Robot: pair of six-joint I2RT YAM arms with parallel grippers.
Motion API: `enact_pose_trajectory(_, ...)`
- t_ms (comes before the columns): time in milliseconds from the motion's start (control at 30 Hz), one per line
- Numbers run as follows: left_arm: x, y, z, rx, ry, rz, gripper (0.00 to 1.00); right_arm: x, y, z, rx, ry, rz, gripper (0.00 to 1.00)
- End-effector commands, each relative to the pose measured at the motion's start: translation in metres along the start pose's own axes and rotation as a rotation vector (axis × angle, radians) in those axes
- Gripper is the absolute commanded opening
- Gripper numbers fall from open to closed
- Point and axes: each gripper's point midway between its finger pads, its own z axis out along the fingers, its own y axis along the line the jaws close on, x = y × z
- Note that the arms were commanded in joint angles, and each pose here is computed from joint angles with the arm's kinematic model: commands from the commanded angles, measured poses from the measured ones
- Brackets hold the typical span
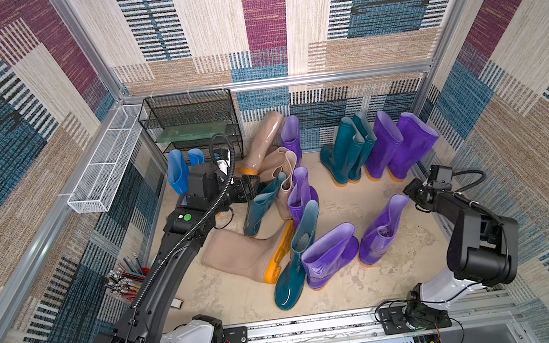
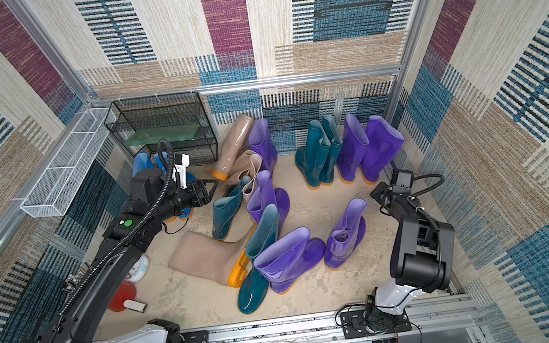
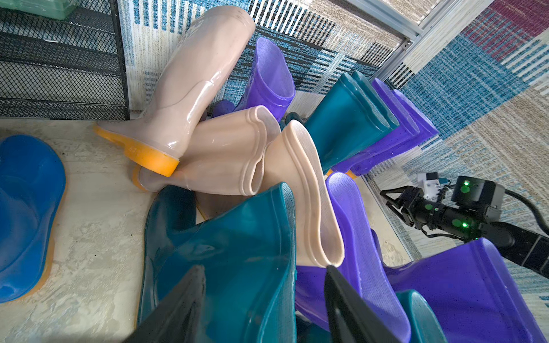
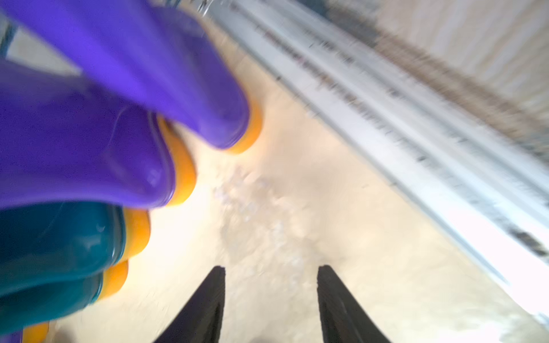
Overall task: Match and arrange rain boots in pairs
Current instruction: Move the rain boot to the corner of the board.
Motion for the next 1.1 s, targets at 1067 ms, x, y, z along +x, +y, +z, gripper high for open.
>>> enact_pose_trajectory(1067,-0.006,-0.007,-0.002,0.035,-0.019,0.000,0.66,-0.019,0.073,0.079,-0.091,0.099,-0.106,0.56)
